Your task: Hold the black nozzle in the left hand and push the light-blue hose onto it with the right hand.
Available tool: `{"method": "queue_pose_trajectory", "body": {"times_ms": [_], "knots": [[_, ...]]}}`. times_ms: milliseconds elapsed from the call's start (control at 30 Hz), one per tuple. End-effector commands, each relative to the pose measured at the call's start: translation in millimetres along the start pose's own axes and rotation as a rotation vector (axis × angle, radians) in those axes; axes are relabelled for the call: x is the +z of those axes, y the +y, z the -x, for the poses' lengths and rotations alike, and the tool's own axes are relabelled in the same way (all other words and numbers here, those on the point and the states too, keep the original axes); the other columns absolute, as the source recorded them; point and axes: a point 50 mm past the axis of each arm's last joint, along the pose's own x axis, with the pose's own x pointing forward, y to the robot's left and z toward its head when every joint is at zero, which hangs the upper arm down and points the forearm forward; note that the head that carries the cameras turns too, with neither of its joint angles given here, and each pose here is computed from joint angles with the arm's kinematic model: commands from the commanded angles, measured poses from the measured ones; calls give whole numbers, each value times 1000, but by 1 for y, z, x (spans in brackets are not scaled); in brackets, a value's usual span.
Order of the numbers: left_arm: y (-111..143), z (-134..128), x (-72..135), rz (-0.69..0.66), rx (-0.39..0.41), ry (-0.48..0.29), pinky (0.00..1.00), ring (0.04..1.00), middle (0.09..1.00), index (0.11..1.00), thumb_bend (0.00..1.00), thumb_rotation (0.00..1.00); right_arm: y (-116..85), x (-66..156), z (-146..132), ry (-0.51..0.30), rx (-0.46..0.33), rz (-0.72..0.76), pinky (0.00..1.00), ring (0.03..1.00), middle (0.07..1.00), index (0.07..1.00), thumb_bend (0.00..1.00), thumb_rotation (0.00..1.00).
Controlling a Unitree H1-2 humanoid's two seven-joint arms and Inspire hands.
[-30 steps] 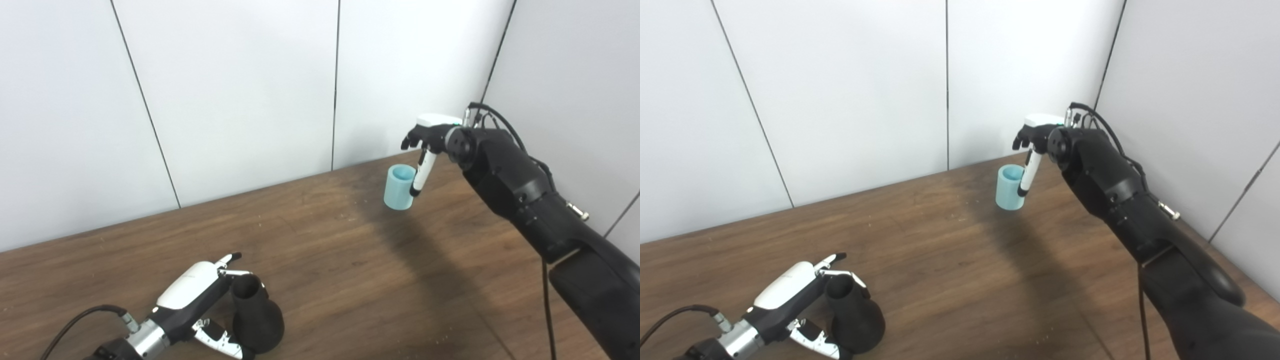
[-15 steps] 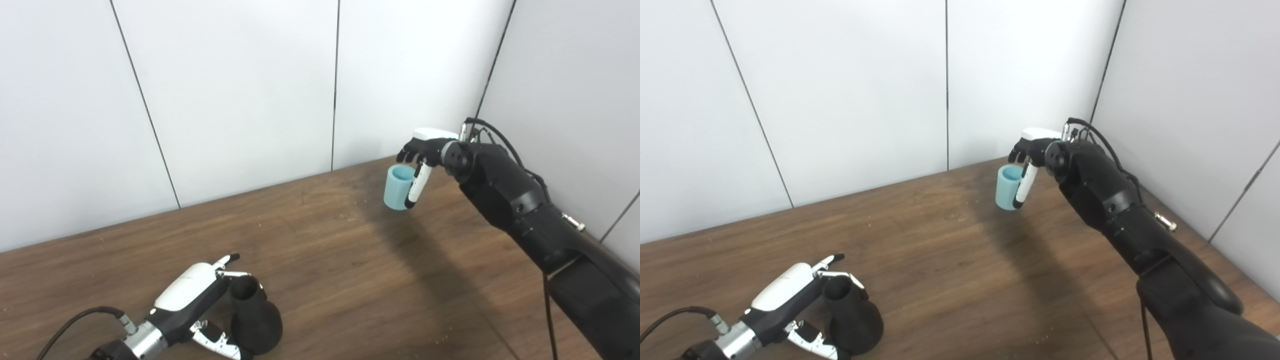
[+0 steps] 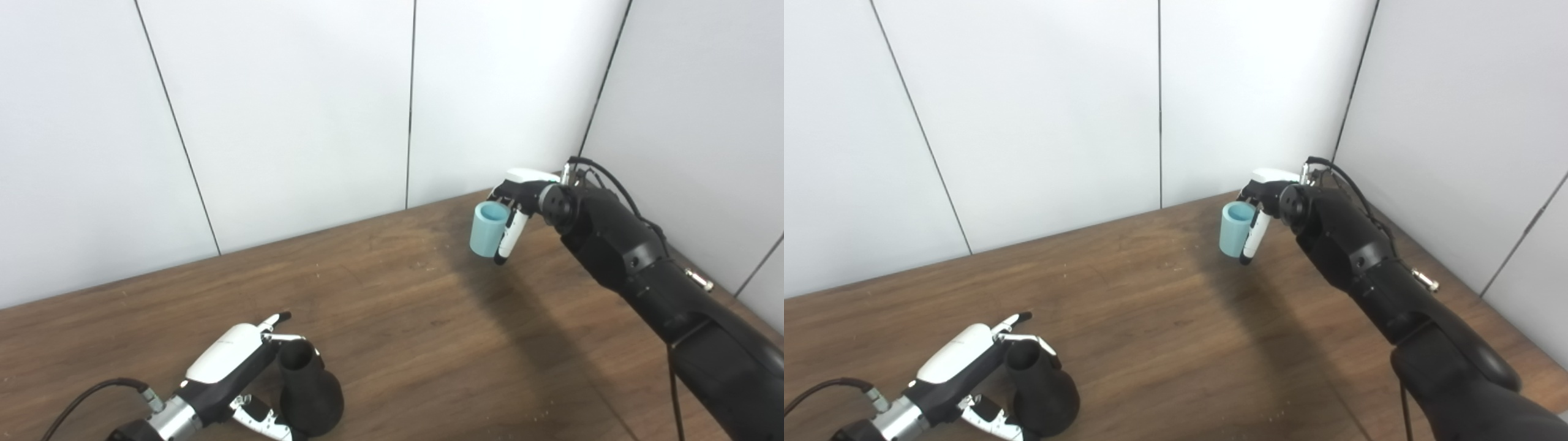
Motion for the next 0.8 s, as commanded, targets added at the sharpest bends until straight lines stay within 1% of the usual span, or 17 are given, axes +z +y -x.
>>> {"method": "queue_pose_trajectory", "body": {"times_ms": [0, 233, 367, 400, 433, 500, 600, 633, 667, 700, 767], "knots": [[-36, 45, -39, -34, -241, 226, 1000, 569, 439, 496, 526, 0, -22, 3, 3, -20, -73, 7, 659, 728, 762, 785, 901, 107], [-35, 47, -40, -43, -240, 220, 1000, 569, 441, 494, 526, 0, -18, 4, 3, -30, -79, 18, 639, 702, 725, 731, 888, 74], [-36, 47, -40, -42, -240, 220, 1000, 569, 441, 494, 526, 0, -17, 6, 2, -37, -95, 33, 613, 670, 686, 703, 855, 67], [-36, 47, -40, -41, -241, 220, 1000, 570, 441, 494, 526, 0, -17, 7, 2, -38, -98, 34, 576, 632, 663, 697, 848, 68], [-36, 47, -40, -42, -241, 220, 1000, 571, 441, 494, 526, 0, -17, 8, 1, -39, -105, 37, 564, 619, 656, 695, 846, 68], [-36, 47, -39, -41, -243, 221, 1000, 572, 441, 494, 526, 0, -17, 10, 1, -43, -120, 39, 488, 550, 609, 690, 842, 76], [-37, 46, -38, -42, -246, 221, 1000, 573, 440, 496, 526, 0, -17, 12, 1, -51, -146, 28, 395, 458, 540, 685, 829, 58], [-38, 47, -38, -42, -247, 221, 1000, 575, 442, 496, 526, 0, -17, 13, 2, -54, -157, 21, 334, 390, 508, 688, 703, 30], [-38, 47, -38, -43, -248, 220, 1000, 577, 444, 495, 526, 0, -17, 13, 2, -56, -166, 14, 289, 340, 490, 689, 639, 15], [-38, 47, -38, -42, -249, 219, 1000, 579, 447, 495, 526, 0, -17, 14, 2, -58, -176, 8, 264, 313, 480, 690, 600, 6], [-37, 47, -38, -39, -250, 219, 1000, 580, 451, 494, 526, 0, -16, 14, 2, -61, -192, -2, 277, 332, 478, 690, 578, 1]]}}
